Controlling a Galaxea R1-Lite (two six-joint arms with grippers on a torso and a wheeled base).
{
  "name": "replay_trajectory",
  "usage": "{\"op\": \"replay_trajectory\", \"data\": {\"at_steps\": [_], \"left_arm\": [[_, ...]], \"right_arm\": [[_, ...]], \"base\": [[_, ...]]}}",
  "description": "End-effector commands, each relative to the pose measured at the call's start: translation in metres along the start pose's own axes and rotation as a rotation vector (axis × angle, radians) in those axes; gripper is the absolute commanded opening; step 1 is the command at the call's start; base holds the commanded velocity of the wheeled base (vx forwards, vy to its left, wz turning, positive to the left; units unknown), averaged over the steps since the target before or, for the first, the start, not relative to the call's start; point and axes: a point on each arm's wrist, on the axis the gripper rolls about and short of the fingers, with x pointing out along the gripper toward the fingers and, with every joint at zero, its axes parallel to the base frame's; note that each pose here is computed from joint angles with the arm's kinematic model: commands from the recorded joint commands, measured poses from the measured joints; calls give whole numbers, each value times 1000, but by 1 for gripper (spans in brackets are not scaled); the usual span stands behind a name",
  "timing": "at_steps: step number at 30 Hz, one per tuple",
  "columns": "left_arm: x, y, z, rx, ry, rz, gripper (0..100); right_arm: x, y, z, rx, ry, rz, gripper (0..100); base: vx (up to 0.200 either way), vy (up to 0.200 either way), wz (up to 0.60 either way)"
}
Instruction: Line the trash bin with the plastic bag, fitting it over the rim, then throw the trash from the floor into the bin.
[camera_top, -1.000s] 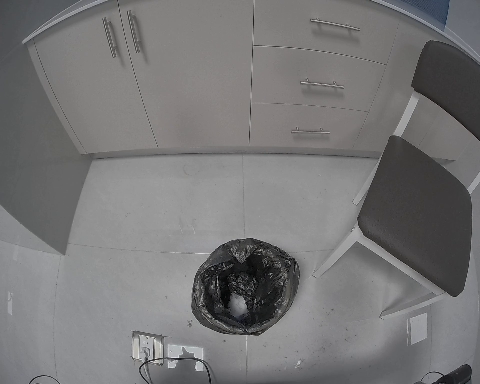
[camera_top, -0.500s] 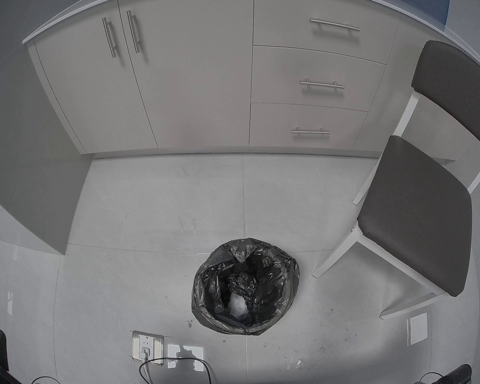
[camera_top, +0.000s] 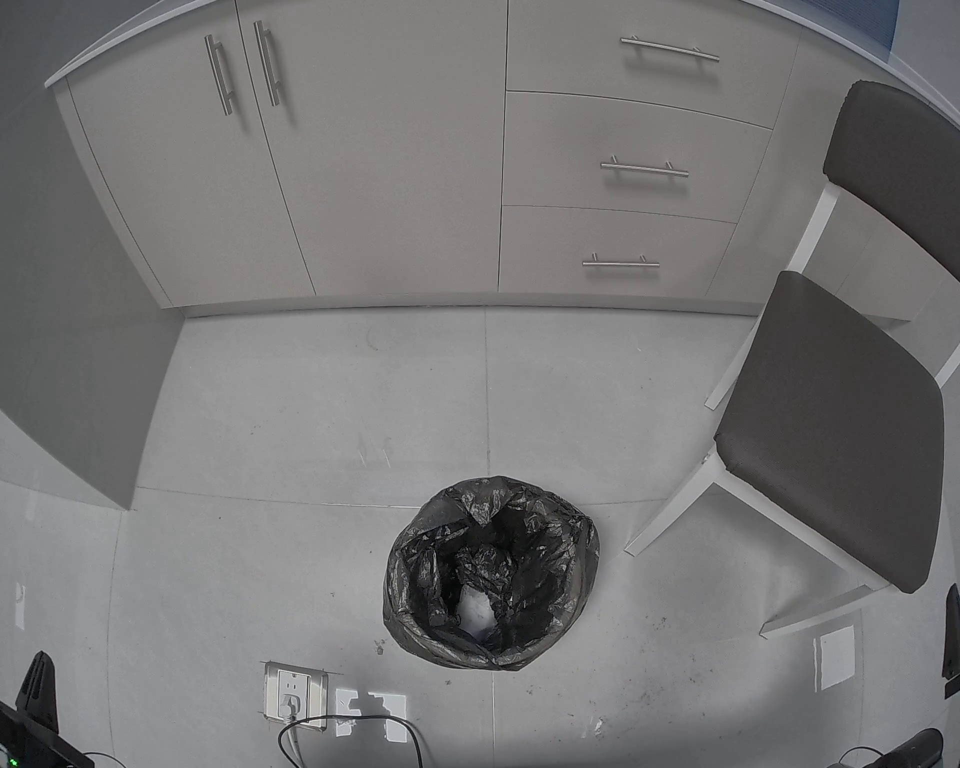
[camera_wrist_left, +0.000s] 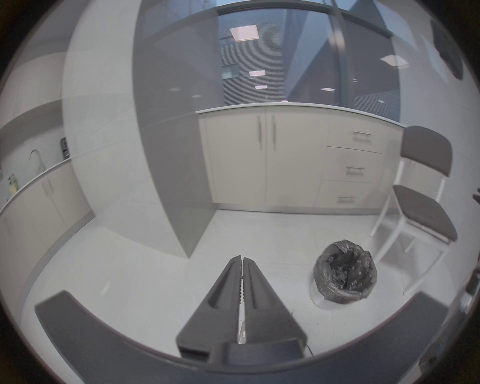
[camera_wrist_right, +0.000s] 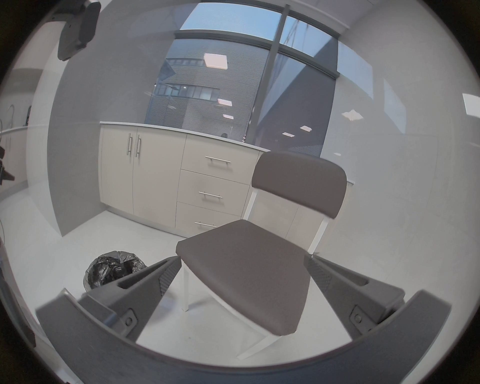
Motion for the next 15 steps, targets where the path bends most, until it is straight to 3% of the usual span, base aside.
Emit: {"op": "replay_trajectory", "data": {"at_steps": [1,2,5,12,15], "left_arm": [[4,-2,-9,61,-5,-73,0],[3,-5,-9,62,-9,-184,0],[3,-6,-9,61,-9,-246,0],[3,-5,-8,49,-14,-222,0],[8,-5,-16,23,-22,-184,0]], "right_arm": [[4,6,-28,59,65,8,100],[3,7,-29,152,85,10,100],[4,7,-29,227,84,6,100],[3,6,-27,295,74,-4,100],[3,2,-17,325,39,-63,100]], "base": [[0,0,0],[0,0,0],[0,0,0],[0,0,0],[0,0,0]]}}
